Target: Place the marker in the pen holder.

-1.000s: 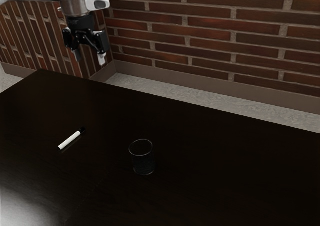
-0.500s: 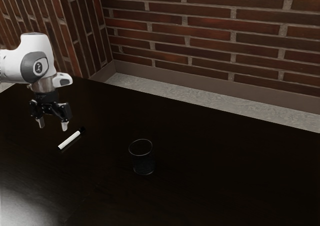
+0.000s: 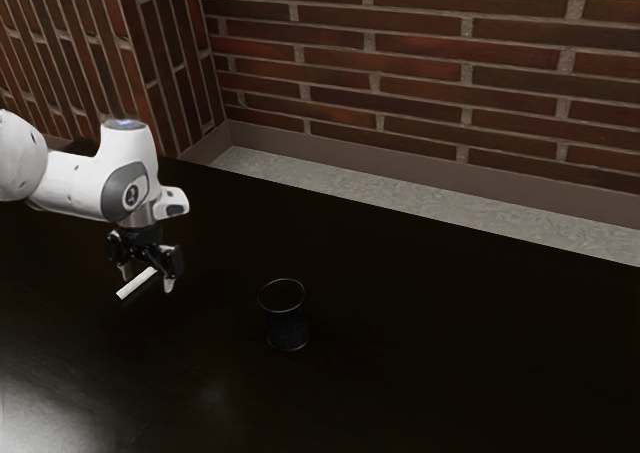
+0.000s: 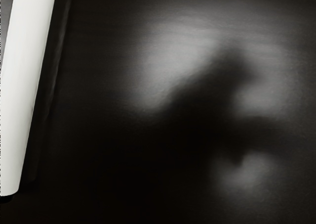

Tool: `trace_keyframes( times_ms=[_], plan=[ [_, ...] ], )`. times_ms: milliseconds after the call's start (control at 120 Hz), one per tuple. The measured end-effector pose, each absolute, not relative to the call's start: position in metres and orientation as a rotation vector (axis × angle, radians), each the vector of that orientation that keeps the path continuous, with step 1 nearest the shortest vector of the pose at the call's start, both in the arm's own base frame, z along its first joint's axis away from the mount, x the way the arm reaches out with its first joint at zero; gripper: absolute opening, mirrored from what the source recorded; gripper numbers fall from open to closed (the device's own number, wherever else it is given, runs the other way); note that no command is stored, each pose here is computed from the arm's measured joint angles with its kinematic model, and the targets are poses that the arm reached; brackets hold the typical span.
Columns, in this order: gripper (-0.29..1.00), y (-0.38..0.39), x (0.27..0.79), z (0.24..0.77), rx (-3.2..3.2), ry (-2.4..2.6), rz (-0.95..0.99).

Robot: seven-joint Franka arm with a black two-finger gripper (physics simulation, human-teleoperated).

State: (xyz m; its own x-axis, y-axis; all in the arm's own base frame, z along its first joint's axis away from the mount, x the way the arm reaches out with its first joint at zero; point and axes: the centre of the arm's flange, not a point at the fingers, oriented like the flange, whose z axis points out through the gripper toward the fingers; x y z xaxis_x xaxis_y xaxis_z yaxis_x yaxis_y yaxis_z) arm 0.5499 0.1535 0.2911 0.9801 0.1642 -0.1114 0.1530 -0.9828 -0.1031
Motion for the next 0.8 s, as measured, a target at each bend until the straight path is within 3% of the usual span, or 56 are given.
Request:
trace_keyframes(
  times_ms=[200,800],
  plan=[
    [0.70,0.185,0.566,0.300,-3.046,-0.220,0.079],
    [0.70,0.243,0.607,0.257,-3.106,0.057,0.154]
  ],
)
